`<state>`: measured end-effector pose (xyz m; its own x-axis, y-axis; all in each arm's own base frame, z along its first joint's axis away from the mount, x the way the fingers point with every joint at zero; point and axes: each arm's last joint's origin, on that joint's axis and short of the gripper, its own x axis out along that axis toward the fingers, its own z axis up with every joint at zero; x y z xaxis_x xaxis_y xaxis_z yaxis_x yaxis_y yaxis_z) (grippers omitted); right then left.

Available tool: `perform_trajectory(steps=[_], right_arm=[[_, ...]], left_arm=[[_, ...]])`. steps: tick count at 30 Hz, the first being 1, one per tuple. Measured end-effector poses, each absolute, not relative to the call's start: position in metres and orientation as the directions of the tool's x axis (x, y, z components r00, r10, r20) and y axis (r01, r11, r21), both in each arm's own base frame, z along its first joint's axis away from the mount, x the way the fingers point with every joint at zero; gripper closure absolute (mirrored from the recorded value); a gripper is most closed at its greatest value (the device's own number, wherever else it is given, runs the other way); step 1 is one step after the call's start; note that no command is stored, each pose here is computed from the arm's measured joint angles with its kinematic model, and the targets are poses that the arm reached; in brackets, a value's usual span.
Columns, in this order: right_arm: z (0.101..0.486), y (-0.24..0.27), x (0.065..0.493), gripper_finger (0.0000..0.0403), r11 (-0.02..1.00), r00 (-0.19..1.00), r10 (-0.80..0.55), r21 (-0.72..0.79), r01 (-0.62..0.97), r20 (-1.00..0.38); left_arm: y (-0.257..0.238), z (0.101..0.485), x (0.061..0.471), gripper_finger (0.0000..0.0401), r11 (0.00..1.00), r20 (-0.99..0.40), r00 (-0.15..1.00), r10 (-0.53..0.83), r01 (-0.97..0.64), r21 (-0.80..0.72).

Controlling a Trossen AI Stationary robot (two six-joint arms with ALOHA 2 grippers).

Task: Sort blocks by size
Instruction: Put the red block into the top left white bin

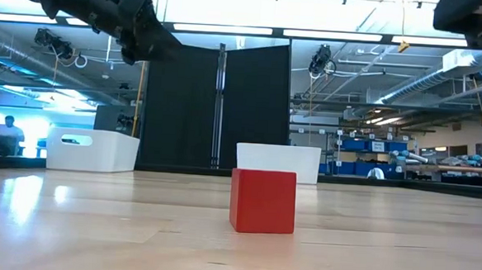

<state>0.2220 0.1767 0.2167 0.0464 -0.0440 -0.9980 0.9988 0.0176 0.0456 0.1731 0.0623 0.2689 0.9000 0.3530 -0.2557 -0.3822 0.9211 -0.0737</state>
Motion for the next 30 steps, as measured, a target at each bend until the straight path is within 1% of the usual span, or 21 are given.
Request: perform_trajectory(steps=[3, 7, 11, 13, 14, 18, 21, 24, 30], right_arm=[[0.212, 0.177, 0.219, 0.0193, 0.049, 0.045, -0.049, 0.042, 0.998, -0.998], [0.204, 0.175, 0.216, 0.0193, 0.140, 0.031, -0.060, 0.022, 0.990, -0.998], [0.196, 0.172, 0.212, 0.0193, 0.225, -0.006, -0.063, -0.020, 0.974, -0.998], [0.194, 0.172, 0.211, 0.0194, 0.266, -0.016, -0.056, -0.031, 0.964, -0.998], [0.193, 0.171, 0.210, 0.0194, 0.285, -0.021, -0.057, -0.036, 0.958, -0.998], [0.188, 0.169, 0.208, 0.0194, 0.345, -0.034, -0.065, -0.054, 0.937, -0.997], [0.186, 0.169, 0.207, 0.0195, 0.394, -0.036, -0.066, -0.059, 0.917, -0.997], [0.185, 0.168, 0.208, 0.0194, 0.431, -0.036, -0.066, -0.061, 0.900, -0.997], [0.185, 0.167, 0.209, 0.0197, 0.483, -0.031, -0.063, -0.057, 0.874, -0.998]], left_arm=[[0.061, 0.269, 0.173, 0.0126, 0.920, -0.256, 0.899, 0.357, -0.385, -0.071], [0.052, 0.278, 0.177, 0.0126, 0.932, -0.252, 0.909, 0.333, -0.357, -0.056], [0.030, 0.293, 0.183, 0.0126, 0.935, -0.240, 0.908, 0.344, -0.356, -0.006], [0.017, 0.300, 0.188, 0.0126, 0.943, -0.237, 0.915, 0.326, -0.334, 0.009], [0.010, 0.305, 0.190, 0.0126, 0.949, -0.223, 0.925, 0.308, -0.314, 0.010], [-0.018, 0.309, 0.202, 0.0126, 0.958, -0.243, 0.931, 0.272, -0.285, -0.019], [-0.041, 0.307, 0.215, 0.0126, 0.966, -0.303, 0.920, 0.249, -0.259, 0.007], [-0.067, 0.301, 0.233, 0.0126, 0.980, -0.377, 0.904, 0.200, -0.192, 0.059], [-0.112, 0.284, 0.281, 0.0129, 0.986, -0.502, 0.852, 0.148, -0.089, 0.139]])
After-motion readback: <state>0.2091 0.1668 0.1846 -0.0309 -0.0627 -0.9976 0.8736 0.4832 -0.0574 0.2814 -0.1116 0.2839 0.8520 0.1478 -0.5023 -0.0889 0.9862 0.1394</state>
